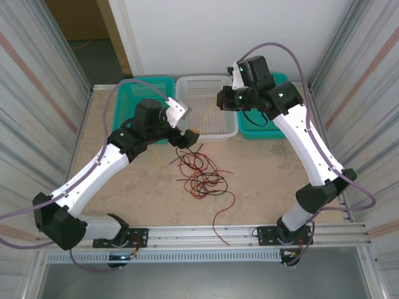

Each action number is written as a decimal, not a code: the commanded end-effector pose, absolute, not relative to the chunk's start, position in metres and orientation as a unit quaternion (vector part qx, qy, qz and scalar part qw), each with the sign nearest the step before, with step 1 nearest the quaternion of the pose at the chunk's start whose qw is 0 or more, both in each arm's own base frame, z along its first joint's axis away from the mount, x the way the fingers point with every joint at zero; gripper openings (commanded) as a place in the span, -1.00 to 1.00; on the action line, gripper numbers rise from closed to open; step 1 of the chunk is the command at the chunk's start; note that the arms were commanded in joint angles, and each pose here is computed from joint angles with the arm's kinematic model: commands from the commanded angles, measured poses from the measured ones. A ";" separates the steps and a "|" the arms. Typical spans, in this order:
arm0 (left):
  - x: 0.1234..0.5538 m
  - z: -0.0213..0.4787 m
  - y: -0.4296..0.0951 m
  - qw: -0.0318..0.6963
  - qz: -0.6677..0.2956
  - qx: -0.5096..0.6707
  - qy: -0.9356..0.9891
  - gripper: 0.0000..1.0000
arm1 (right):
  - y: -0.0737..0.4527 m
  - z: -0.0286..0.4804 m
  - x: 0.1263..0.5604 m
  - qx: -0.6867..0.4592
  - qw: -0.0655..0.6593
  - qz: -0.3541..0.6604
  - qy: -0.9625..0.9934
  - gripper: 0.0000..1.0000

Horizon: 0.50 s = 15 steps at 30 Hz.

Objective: Untangle the cables

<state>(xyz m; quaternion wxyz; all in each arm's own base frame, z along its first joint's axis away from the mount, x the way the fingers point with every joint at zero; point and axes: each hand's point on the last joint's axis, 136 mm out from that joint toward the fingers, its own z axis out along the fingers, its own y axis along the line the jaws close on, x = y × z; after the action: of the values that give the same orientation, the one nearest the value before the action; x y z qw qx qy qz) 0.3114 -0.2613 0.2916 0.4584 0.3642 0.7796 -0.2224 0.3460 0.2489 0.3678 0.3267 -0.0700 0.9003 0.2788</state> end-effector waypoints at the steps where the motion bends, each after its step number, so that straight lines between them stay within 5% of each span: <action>1: 0.302 0.292 -0.270 0.443 -0.255 0.382 0.770 0.92 | 0.248 0.372 0.341 -0.091 0.330 0.273 0.899 -0.86; 15: 0.301 0.276 -0.283 0.417 -0.251 0.409 0.772 0.87 | 0.254 0.390 0.331 -0.102 0.340 0.337 0.872 -0.84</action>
<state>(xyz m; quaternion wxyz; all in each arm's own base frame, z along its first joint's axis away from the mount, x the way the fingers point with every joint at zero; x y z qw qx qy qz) 0.3010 -0.2798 0.2777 0.4247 0.3941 0.7715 -0.2627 0.3348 0.2611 0.3699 0.3158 -0.1019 0.8863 0.3232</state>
